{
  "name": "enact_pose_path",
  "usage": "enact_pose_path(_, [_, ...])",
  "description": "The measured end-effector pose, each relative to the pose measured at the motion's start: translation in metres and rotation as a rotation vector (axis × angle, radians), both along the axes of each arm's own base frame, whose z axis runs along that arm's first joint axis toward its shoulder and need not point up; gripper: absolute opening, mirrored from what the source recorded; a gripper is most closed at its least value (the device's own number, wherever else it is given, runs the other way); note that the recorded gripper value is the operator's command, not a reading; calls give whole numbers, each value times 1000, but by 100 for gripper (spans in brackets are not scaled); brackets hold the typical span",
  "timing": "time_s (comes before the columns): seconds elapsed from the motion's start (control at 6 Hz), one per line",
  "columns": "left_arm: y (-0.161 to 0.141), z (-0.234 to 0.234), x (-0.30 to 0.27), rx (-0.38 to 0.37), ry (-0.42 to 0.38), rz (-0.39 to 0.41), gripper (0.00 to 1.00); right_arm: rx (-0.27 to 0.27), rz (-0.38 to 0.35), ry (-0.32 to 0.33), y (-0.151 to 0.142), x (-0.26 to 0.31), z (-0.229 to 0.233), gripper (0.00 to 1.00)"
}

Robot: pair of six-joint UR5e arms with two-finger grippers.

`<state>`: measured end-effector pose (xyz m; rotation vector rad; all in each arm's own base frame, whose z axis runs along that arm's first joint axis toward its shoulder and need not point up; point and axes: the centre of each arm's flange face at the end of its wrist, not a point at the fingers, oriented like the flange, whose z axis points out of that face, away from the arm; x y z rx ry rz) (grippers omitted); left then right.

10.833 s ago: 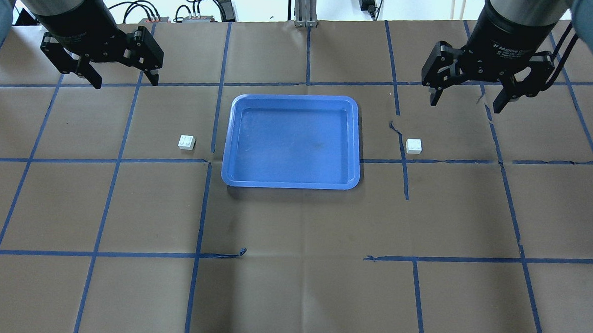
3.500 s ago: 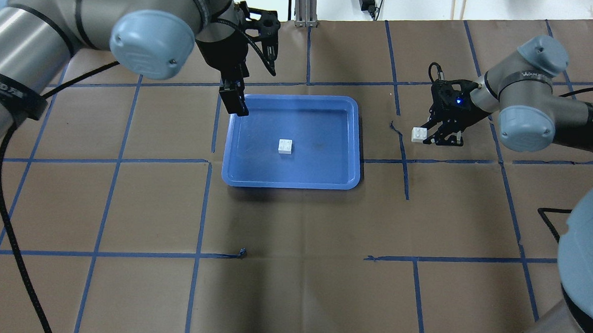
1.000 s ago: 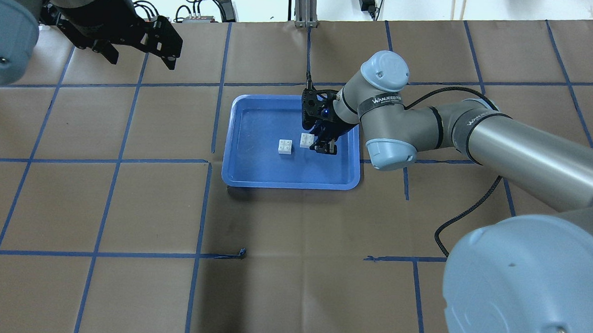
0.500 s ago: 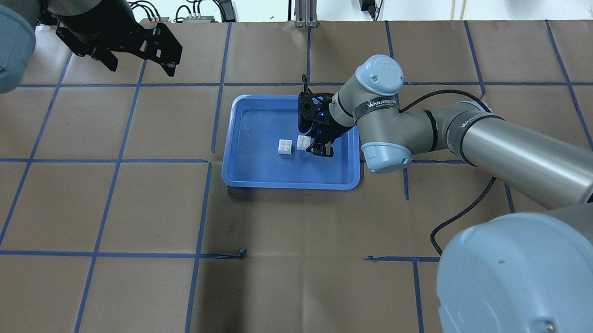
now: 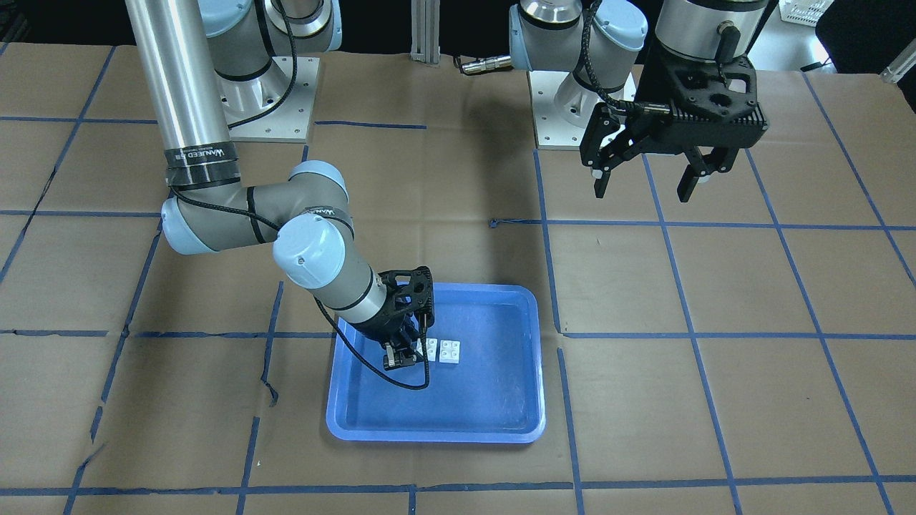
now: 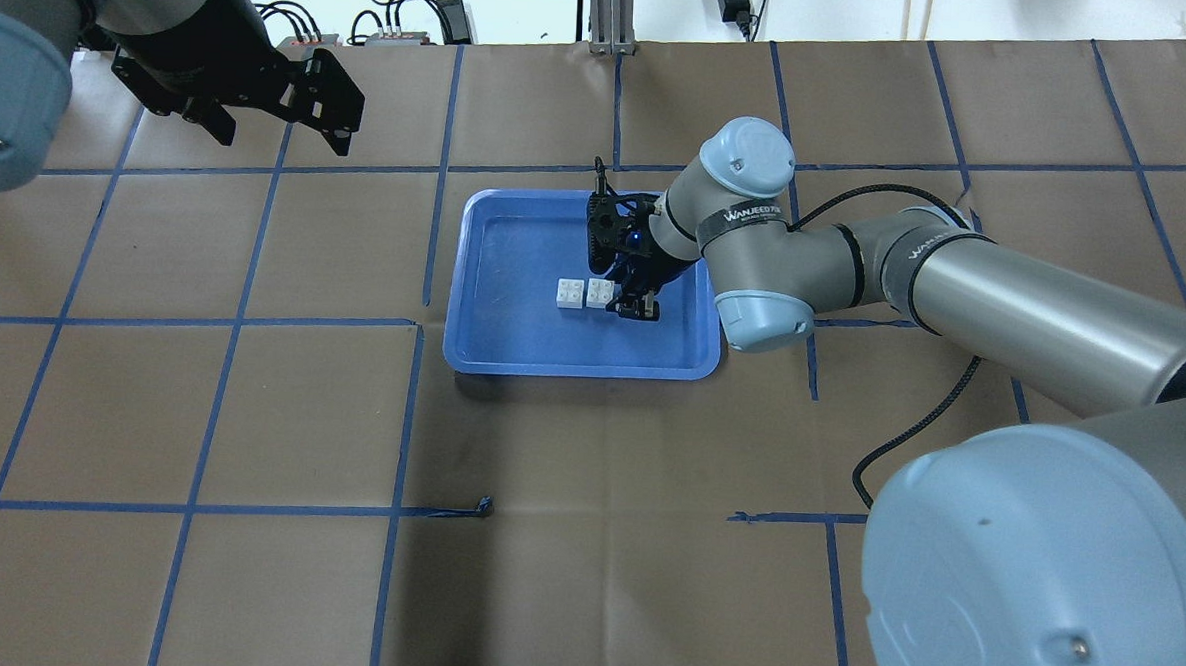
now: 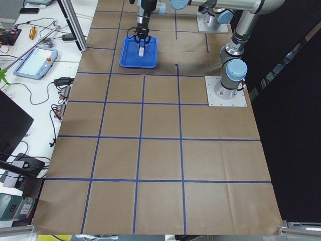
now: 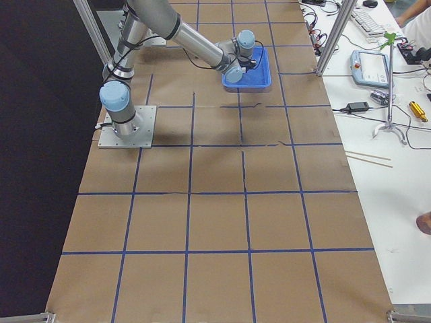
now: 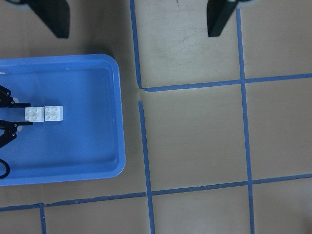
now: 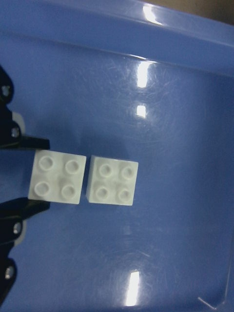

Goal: Assemble white blocks and place on blue tray

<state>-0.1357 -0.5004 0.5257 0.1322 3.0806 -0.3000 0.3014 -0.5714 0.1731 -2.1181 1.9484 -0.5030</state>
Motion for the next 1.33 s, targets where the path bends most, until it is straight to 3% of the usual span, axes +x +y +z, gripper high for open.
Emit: enact_pose_path(1.33, [0, 0, -1, -1, 1, 0, 99, 10, 5, -2, 3, 7, -5, 23])
